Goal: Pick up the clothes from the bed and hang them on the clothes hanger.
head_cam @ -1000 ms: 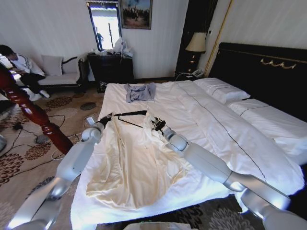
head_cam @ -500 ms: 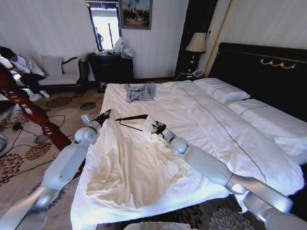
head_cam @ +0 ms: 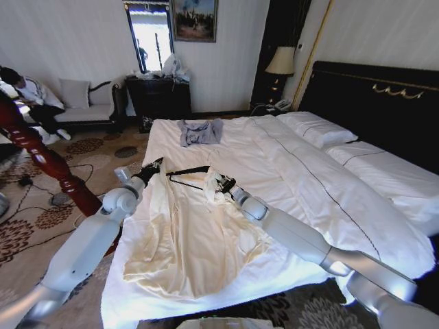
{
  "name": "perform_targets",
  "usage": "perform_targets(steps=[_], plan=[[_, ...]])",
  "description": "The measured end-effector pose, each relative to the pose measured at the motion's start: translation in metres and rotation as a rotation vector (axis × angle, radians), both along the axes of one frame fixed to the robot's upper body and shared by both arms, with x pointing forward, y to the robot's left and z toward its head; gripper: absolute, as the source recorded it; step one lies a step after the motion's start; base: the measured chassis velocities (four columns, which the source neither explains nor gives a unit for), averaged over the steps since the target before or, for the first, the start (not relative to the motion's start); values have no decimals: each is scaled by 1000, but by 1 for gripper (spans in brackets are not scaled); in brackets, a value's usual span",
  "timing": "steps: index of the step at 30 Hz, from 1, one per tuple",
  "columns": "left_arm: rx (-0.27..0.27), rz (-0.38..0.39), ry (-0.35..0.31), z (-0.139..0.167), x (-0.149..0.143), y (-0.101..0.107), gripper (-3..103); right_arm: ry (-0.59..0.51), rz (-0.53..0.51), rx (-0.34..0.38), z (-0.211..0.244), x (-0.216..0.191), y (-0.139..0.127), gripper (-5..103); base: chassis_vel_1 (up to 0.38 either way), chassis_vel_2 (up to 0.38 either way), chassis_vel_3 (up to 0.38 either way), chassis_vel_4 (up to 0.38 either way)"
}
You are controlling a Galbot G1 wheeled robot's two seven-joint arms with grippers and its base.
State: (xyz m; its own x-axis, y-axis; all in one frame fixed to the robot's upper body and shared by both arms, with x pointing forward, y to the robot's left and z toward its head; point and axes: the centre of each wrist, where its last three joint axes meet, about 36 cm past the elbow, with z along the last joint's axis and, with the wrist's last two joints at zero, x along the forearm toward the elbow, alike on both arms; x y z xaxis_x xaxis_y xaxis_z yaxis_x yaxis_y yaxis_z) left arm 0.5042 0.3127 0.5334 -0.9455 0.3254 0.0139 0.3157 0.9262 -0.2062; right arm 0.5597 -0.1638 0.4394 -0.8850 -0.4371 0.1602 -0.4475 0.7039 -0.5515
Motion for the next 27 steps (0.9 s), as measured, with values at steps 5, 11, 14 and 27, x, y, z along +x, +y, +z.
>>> perform_targets(steps=[5,11,14,27], plan=[[29,-34,-6,2,-18,-8,0,-9,2,-3,7,3,4,23,0,0,0,0],[48,-65,-13,9,-36,-18,0,-31,3,5,22,10,10,23,0,0,0,0],[63,-85,-20,14,-48,-22,0,-45,9,19,36,13,15,23,0,0,0,0],[112,-162,-82,58,-60,-33,0,-200,34,-7,95,15,40,23,0,0,0,0]])
